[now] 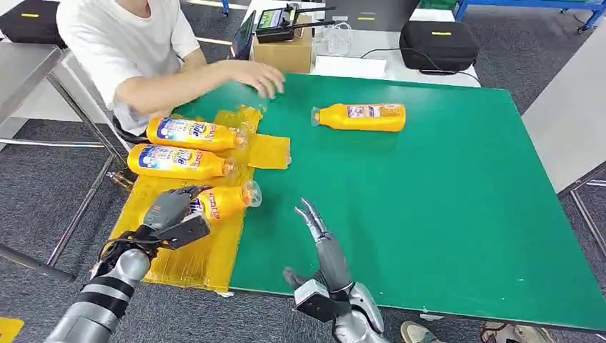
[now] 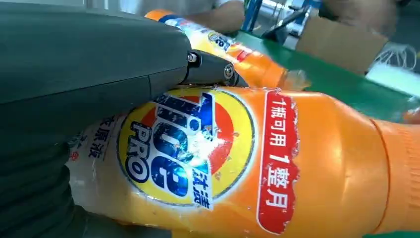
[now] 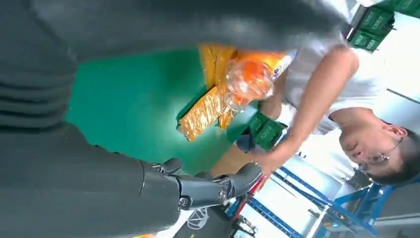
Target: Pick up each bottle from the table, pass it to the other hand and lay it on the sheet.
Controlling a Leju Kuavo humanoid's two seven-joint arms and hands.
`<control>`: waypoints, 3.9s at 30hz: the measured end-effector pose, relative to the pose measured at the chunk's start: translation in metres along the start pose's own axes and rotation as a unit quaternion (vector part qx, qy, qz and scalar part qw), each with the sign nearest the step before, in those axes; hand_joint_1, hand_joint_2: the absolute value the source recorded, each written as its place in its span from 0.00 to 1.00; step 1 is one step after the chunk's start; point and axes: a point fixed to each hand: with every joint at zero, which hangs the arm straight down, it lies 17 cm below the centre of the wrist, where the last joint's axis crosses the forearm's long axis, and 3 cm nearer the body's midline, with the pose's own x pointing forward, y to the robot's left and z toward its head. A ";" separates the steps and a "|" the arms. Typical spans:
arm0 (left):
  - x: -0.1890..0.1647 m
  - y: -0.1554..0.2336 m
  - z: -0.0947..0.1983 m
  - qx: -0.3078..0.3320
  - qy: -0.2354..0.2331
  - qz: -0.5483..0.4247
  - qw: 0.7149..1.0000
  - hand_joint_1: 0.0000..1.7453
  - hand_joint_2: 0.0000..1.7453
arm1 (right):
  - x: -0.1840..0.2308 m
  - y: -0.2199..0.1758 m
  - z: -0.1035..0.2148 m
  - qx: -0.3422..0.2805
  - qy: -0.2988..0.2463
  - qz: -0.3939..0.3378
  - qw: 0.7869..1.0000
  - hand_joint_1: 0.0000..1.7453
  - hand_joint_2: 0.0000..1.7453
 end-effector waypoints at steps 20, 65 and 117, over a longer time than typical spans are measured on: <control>-0.012 -0.038 0.022 -0.177 -0.034 0.055 0.982 0.00 1.00 | 0.004 -0.003 -0.007 -0.021 0.003 -0.046 0.999 0.00 0.00; 0.149 0.158 0.102 0.297 -0.228 0.537 0.756 0.00 1.00 | -0.105 -0.141 0.102 0.071 0.163 0.499 0.848 0.00 1.00; 0.142 0.141 0.050 0.247 -0.187 0.596 0.741 0.00 1.00 | -0.243 -0.168 0.077 0.277 0.250 0.379 0.847 0.97 1.00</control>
